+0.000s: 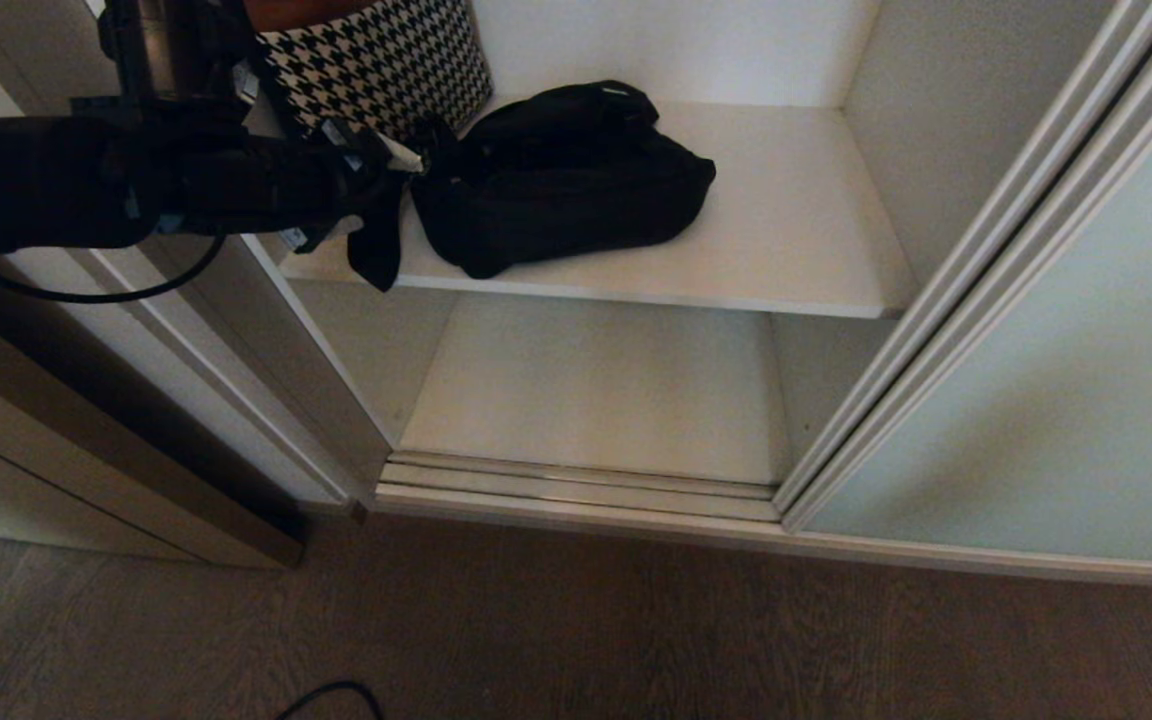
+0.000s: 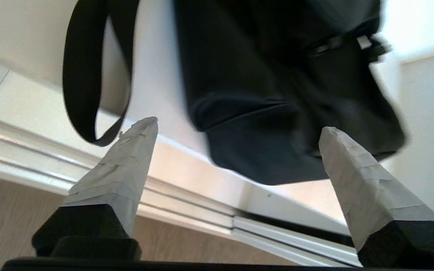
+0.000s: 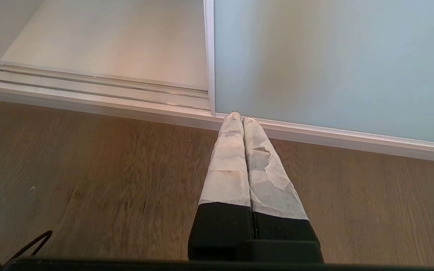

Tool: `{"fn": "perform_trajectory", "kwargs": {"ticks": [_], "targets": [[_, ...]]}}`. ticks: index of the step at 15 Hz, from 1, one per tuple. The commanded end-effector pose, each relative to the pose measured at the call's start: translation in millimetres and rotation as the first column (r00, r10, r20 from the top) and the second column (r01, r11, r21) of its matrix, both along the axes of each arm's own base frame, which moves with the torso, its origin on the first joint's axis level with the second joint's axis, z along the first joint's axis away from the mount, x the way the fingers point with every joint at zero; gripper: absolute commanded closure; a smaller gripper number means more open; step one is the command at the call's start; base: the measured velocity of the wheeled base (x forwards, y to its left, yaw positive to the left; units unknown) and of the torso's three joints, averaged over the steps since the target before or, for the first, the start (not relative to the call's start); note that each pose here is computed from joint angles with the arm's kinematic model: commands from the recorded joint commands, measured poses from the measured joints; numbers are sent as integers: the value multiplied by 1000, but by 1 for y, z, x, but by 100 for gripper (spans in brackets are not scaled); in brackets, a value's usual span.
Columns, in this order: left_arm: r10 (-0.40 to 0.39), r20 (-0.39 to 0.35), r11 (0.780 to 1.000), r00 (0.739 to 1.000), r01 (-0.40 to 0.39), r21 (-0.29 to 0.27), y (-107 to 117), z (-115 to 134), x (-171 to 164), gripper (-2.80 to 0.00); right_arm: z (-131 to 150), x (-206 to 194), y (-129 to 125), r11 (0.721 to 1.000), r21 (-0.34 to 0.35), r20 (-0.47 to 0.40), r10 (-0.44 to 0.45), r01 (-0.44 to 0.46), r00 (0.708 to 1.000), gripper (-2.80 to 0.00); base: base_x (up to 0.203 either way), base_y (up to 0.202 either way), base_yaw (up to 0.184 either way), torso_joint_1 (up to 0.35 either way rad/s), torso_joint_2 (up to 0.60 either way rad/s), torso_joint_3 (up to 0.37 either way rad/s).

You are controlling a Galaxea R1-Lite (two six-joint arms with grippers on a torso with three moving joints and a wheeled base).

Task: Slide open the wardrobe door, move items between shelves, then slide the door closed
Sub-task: Place the basket on the lower shelf

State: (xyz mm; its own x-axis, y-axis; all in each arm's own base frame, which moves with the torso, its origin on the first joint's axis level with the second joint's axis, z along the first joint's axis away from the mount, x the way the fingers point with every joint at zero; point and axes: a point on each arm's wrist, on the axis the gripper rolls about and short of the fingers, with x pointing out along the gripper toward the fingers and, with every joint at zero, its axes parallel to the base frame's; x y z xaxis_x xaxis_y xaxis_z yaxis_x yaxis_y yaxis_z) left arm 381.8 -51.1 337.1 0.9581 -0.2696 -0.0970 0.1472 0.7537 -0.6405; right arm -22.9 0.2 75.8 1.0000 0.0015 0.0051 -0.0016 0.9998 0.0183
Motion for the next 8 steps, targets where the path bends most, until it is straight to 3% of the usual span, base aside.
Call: {"fn": "perform_trajectory", "kwargs": {"ticks": [1, 4, 8], "targets": [[-20, 26, 1000, 999, 20, -8, 0, 9, -6, -280, 0, 0, 0, 1000, 0, 0, 0, 0, 1000, 0, 0, 0, 0, 0, 0, 0], [-92, -14, 995, 996, 92, -38, -4, -10, 12, -280, 0, 0, 0, 1000, 0, 0, 0, 0, 1000, 0, 0, 0, 0, 0, 0, 0], [-94, -6, 994, 996, 94, -47, -8, -42, 46, -280, 0, 0, 0, 1000, 0, 0, 0, 0, 1000, 0, 0, 0, 0, 0, 0, 0]]}}
